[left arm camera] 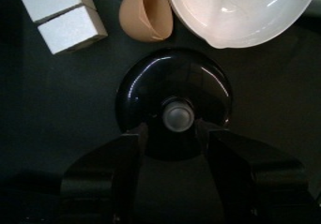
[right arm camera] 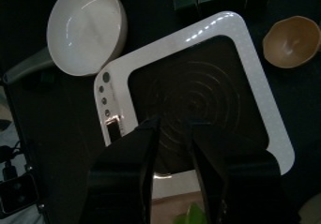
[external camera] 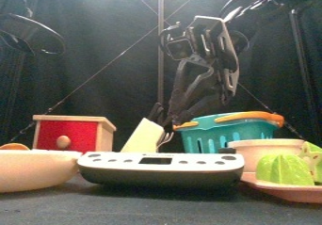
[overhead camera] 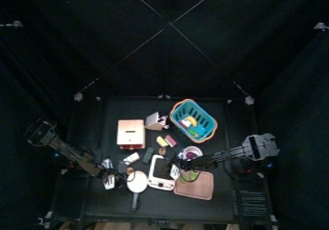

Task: Grab egg shell

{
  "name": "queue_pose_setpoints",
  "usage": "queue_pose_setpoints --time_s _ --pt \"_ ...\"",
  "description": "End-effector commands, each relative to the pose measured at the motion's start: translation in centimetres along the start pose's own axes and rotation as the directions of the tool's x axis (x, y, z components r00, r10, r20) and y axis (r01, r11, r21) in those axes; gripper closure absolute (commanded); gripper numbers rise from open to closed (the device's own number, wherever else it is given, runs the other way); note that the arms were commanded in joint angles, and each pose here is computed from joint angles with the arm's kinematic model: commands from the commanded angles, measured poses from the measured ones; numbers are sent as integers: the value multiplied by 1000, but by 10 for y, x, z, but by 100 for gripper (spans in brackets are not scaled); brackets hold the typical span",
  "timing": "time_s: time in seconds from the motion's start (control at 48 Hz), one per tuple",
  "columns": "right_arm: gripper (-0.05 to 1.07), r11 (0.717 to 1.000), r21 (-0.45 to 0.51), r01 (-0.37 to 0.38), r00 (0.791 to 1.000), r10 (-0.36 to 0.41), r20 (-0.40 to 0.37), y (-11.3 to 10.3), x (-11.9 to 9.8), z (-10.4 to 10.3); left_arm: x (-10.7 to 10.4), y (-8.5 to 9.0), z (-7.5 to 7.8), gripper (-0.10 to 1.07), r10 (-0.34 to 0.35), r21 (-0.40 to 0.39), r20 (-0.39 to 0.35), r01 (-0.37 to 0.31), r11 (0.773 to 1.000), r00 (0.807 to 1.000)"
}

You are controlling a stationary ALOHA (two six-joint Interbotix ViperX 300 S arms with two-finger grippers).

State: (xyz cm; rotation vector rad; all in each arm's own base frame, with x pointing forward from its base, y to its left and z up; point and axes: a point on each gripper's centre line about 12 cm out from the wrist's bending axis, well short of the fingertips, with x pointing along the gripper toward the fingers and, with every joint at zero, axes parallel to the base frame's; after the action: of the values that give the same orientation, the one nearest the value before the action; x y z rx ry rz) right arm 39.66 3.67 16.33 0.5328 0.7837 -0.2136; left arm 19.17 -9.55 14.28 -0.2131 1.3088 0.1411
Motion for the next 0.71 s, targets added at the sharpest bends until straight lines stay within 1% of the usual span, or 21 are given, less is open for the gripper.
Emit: queue_pose_setpoints --time_s 0.0,0.083,0.146,0.271,0.375,0.5,0.688 --pt "34 1000 5 -20 999 20 30 4 -8 9 -5 -1 13 14 -11 -8 46 12 1000 999" --pt "34 1000 5 -19 999 19 29 4 -8 9 -3 8 23 14 13 -36 66 -11 999 998" --pt "34 1000 3 -18 999 18 28 4 -8 9 -2 11 28 14 16 -55 78 -11 998 997" --pt "34 1000 2 -14 1000 14 23 2 -7 7 -4 12 40 14 -5 -86 115 15 996 993" --pt "34 1000 5 -9 1000 9 21 0 -7 6 -1 12 47 15 -20 -123 133 36 992 991" --pt "34 1000 6 -6 1000 6 20 -1 -6 6 10 15 53 15 -9 -192 126 34 981 992" --pt "34 1000 8 -4 1000 4 15 -2 -4 5 24 15 54 15 5 -219 107 19 976 994"
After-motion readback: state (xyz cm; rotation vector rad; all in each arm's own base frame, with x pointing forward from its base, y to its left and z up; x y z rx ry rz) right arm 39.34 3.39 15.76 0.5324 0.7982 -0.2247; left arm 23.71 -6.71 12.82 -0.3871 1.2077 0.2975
